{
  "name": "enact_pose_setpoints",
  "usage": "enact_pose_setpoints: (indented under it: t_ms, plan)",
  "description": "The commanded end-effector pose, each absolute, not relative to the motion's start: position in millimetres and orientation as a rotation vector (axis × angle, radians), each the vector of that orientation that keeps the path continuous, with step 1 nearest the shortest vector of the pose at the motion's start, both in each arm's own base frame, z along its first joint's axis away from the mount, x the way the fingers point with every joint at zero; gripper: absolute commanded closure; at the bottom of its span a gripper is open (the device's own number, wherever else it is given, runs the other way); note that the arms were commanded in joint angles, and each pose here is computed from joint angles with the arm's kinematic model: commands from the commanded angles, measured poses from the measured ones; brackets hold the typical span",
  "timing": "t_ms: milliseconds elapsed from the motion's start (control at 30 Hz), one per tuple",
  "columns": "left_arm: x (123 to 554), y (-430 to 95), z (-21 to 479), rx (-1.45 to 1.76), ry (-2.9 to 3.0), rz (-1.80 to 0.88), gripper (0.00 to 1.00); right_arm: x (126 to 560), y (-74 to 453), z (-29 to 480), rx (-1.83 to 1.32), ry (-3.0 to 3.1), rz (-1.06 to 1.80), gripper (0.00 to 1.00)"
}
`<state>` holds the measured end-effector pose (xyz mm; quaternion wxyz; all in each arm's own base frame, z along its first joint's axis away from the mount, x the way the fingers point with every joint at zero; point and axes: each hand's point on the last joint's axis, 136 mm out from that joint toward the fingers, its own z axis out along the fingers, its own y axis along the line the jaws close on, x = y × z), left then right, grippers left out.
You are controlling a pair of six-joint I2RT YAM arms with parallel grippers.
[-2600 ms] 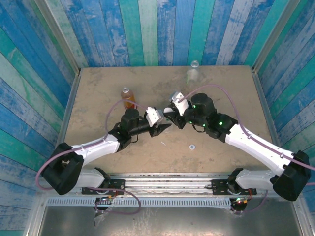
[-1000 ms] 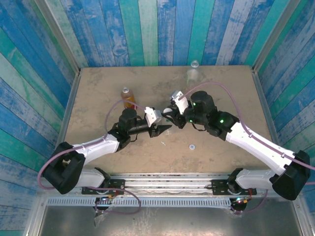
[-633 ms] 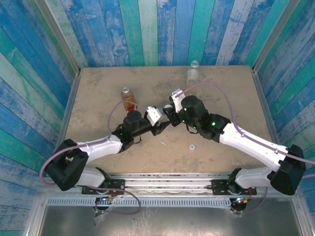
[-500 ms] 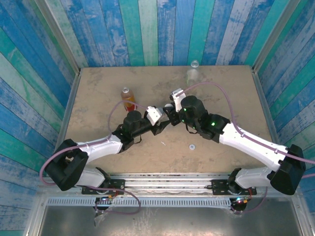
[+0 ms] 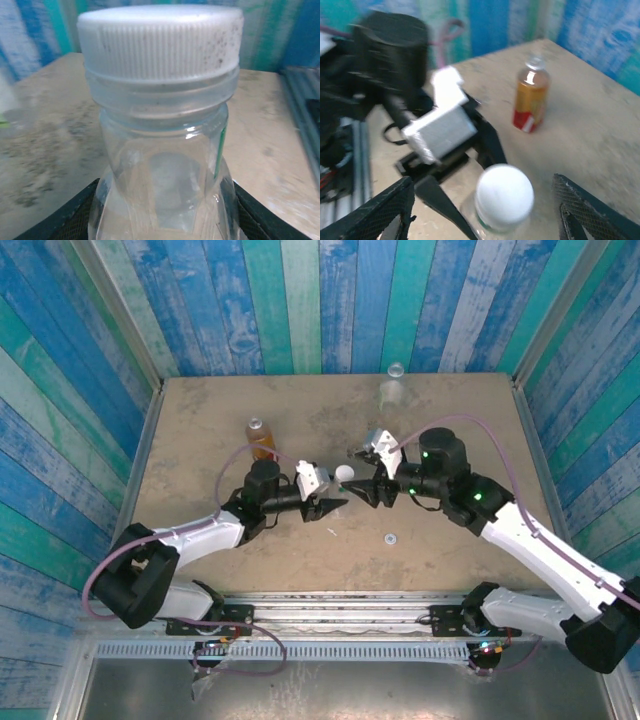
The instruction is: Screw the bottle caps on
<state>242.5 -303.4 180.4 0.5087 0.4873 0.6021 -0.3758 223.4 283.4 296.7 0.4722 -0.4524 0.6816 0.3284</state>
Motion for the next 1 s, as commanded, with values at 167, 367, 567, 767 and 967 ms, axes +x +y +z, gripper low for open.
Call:
enact_pose_setpoints:
  t_ms: [167,367,567,767,967]
  plan:
    - [205,-311,212,1.335,1.250,-1.063,0.57,201,294,288,-1.323,1.603,0.901,0.26]
    - [201,-310,212,1.355,1.229,-1.065,0.56,209,297,278,-1.304,1.664,0.918,0.30]
    - [199,-310,216,1.355,1.210,-1.061,0.56,213,298,272,-1.295,1.697,0.937,0.42]
    - [198,-309,217,1.354,1.204,-1.057,0.56,214,299,271,-1.295,1.711,0.948,0.58]
    - [210,-308,222,1.293,1.232,-1.013,0.56,219,299,269,-1.279,1.732,0.939,0.69]
